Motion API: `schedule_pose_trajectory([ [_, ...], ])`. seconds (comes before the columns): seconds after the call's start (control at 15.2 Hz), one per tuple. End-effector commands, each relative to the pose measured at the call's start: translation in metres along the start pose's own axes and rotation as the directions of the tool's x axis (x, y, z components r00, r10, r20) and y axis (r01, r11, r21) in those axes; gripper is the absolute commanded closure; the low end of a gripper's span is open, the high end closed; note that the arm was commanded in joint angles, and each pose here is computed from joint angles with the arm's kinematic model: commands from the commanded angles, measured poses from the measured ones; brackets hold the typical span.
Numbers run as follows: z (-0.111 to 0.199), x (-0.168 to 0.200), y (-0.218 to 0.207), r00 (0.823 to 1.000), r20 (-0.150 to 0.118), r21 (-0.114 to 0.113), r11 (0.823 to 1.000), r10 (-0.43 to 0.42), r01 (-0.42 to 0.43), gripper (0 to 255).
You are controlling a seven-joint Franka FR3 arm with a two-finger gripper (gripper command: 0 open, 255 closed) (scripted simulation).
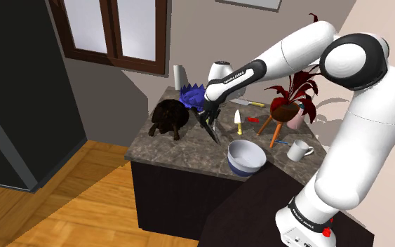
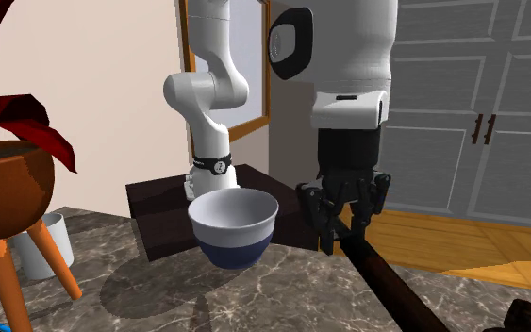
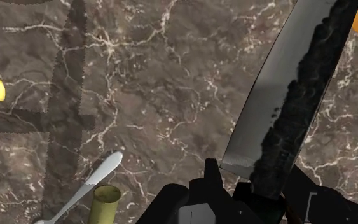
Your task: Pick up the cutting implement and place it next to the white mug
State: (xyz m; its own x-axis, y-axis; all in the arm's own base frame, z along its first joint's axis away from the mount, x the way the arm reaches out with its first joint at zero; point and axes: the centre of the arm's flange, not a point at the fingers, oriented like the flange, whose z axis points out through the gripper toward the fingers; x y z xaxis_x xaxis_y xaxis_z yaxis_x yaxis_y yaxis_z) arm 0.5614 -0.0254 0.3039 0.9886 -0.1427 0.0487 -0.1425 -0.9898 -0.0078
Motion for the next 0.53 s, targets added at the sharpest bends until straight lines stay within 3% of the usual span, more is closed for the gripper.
schedule_pose_trajectory([
  [0.0,-0.012,0.001,0.001,1.0,0.0,0.0,1.0,0.0,0.0,255],
  [0.33,-0.035,0.002,0.001,1.0,0.0,0.0,1.0,0.0,0.0,255],
  [0.46,-0.035,-0.008,0.025,1.0,0.0,0.0,1.0,0.0,0.0,255],
])
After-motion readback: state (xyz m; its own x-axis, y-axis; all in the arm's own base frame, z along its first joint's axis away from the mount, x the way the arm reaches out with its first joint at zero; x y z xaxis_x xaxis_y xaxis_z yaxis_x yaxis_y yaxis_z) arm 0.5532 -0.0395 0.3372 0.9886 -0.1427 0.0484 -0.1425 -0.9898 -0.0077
